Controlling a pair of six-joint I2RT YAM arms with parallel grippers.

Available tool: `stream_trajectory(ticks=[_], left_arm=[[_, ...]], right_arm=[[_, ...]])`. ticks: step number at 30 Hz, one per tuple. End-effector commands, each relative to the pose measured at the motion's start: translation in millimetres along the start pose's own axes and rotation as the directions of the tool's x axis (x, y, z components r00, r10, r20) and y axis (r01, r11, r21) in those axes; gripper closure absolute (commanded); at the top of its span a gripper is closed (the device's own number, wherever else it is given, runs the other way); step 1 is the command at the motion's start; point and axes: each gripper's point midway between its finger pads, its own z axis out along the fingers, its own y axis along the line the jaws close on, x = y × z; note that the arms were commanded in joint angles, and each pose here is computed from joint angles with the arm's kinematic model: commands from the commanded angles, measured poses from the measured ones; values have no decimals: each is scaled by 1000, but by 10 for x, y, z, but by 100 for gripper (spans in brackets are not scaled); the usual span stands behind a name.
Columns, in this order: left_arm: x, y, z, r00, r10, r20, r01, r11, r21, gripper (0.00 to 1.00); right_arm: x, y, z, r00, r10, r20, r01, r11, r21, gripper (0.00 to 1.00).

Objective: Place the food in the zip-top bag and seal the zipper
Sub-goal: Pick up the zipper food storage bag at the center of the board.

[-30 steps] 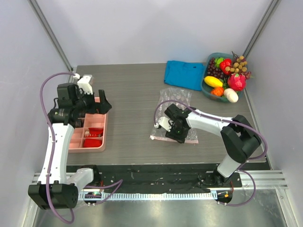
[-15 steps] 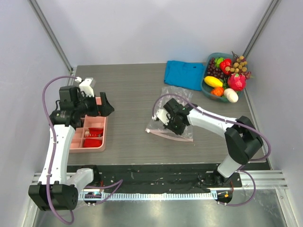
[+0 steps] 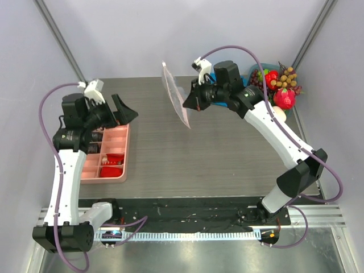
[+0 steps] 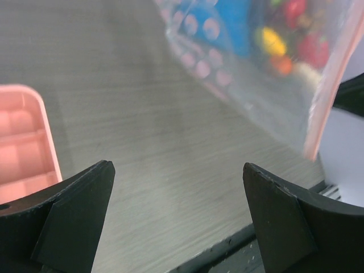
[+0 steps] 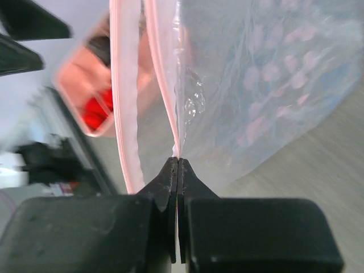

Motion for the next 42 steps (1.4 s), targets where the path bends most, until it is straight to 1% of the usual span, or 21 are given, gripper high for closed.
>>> stream_trajectory(ticks=[1, 5, 6, 7, 8, 9, 10, 16, 17, 19, 20, 22, 23, 25, 29, 30, 35, 38, 39, 41, 42], left_arm=[[-567, -345, -194, 987, 26, 161, -35, 998, 57, 1], [-571, -355, -249, 989, 39, 144, -45, 998, 38, 4], [-534, -359, -242, 991, 45, 125, -51, 998, 44, 4], [-503, -343, -235, 991, 75, 112, -80, 996, 42, 4], [-473, -339, -223, 991, 86, 101, -90, 995, 38, 5], [-415, -314, -208, 993, 92, 80, -94, 995, 31, 5], [-402, -283, -191, 992, 107, 73, -109, 994, 19, 6], [-203, -489, 84, 988, 152, -17, -150, 985, 83, 10], [-166, -490, 193, 987, 155, -42, -151, 985, 80, 10], [-156, -765, 288, 980, 196, -39, -188, 970, 151, 12], [-150, -800, 398, 979, 199, -46, -191, 971, 143, 13], [-170, -1076, 479, 969, 243, -33, -233, 954, 187, 16], [-174, -1082, 587, 965, 259, -38, -249, 955, 160, 18], [-176, -1307, 627, 947, 319, -25, -310, 933, 180, 20], [-141, -1310, 835, 918, 395, -40, -390, 917, 85, 28], [-157, -1232, 918, 918, 395, -47, -394, 919, 32, 35], [-194, -1082, 1082, 916, 393, -79, -398, 916, -61, 51], [-182, -1048, 1131, 909, 405, -99, -412, 908, -69, 68], [-155, -1027, 1138, 907, 406, -111, -415, 907, -69, 77], [-145, -984, 1149, 909, 398, -121, -408, 910, -75, 84], [-116, -955, 1156, 911, 393, -128, -404, 912, -75, 92]], right_arm=[[-397, 514, 61, 954, 292, 61, -269, 930, -249, 99], [-437, 565, 111, 892, 450, 31, -420, 852, -312, 99], [-269, 498, 190, 860, 510, -18, -491, 819, -298, 99], [-311, 496, 196, 788, 614, -43, -592, 736, -330, 99], [-255, 505, 186, 753, 653, -84, -635, 686, -356, 99], [-40, 360, 267, 697, 707, -120, -701, 635, -325, 99], [-62, 339, 256, 675, 728, -116, -715, 608, -346, 99], [186, 144, 266, 691, 719, -72, -708, 653, -269, 99], [186, 137, 262, 713, 699, -57, -686, 679, -262, 99], [200, 94, 248, 724, 689, -35, -677, 700, -227, 99], [199, 79, 242, 735, 678, -25, -666, 714, -218, 99], [191, 60, 207, 744, 668, -6, -656, 729, -194, 99], [161, 65, 188, 757, 654, 6, -641, 743, -194, 99], [148, 52, 164, 764, 645, 17, -632, 754, -180, 99], [134, 63, 149, 777, 629, 18, -617, 767, -174, 99], [126, 68, 144, 779, 627, 18, -615, 769, -176, 99], [201, 44, 124, 784, 620, 8, -612, 776, -152, 99], [294, 11, 88, 783, 622, -4, -617, 777, -126, 99], [306, -45, 62, 779, 627, 2, -622, 775, -114, 99], [370, -102, 26, 782, 624, -4, -621, 778, -91, 99], [370, -153, -11, 785, 619, 7, -617, 783, -78, 99]])
